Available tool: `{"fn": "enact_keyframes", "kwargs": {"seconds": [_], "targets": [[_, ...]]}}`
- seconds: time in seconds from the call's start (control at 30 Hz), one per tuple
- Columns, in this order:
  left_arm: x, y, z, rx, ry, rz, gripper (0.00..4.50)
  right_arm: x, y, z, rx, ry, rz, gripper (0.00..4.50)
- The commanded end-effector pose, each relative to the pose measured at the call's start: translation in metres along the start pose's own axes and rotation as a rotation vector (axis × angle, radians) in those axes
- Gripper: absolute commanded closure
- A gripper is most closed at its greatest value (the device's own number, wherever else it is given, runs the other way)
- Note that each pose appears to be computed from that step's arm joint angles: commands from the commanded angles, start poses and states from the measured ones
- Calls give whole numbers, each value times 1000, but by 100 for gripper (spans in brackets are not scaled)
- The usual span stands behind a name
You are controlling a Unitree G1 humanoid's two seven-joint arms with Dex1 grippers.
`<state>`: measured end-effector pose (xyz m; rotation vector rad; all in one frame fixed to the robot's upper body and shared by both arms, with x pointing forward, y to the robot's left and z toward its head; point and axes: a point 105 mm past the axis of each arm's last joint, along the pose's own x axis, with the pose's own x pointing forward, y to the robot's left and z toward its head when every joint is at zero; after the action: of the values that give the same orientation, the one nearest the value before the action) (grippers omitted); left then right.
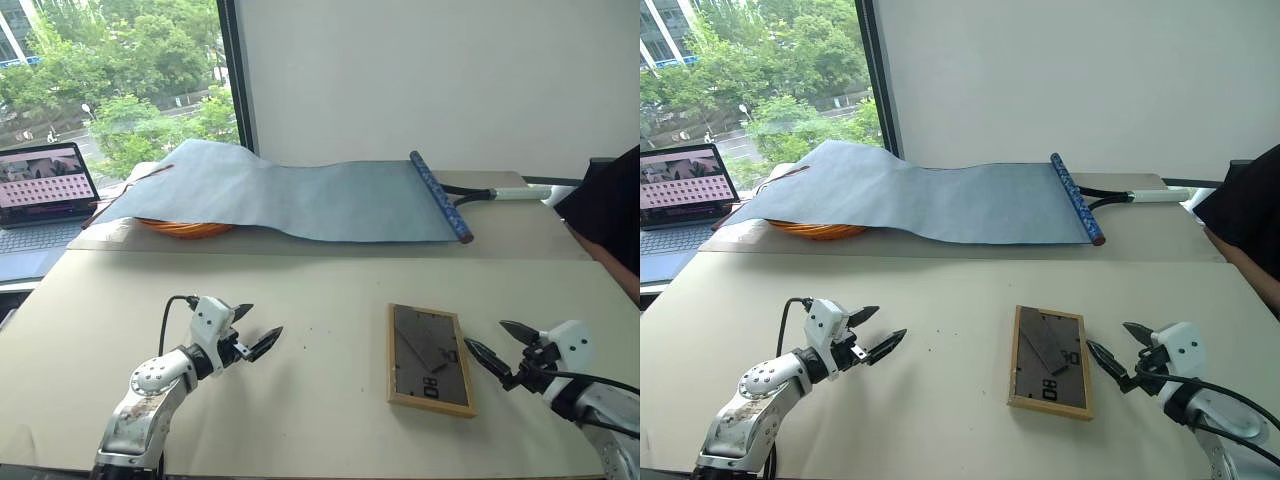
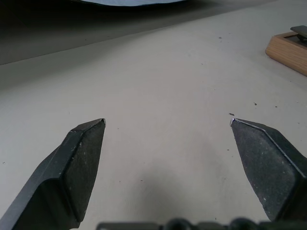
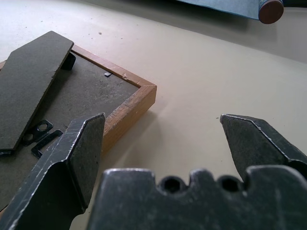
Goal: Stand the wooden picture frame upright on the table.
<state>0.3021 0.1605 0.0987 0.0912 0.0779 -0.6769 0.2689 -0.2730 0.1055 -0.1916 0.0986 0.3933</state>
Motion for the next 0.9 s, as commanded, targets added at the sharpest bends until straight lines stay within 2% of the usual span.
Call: {"fn": "enact_keyframes", "kwargs": {"seconds": [0.03, 0.13, 0.3, 0.33, 0.37, 0.5, 0.7, 0.77, 0.9], "targets": [[-1, 4, 21, -16, -33, -70, 0, -6, -10, 18, -18, -51, -5, 4], [0, 7, 57, -19, -71, -205, 0, -12, -17, 38, -68, -43, 79, 4], [7, -6, 80, 1, -63, -367, 0, -19, -19, 52, -145, 14, 171, 4], [9, -9, 83, -1, -61, -397, 53, -20, -20, 54, -162, 25, 182, 27], [10, -13, 85, 13, -52, -434, 70, -21, -19, 56, -189, 43, 203, 55], [18, -30, 86, 55, -15, -542, 210, -27, -16, 44, -287, 191, 281, 170], [51, -69, 48, 160, 133, -695, 436, -20, -6, 31, -287, 311, 341, 383], [61, -86, 39, 192, 154, -752, 450, -16, 1, 23, -281, 349, 373, 447], [81, -114, 19, 267, 201, -825, 450, -5, 7, -1, -281, 413, 393, 447]]}}
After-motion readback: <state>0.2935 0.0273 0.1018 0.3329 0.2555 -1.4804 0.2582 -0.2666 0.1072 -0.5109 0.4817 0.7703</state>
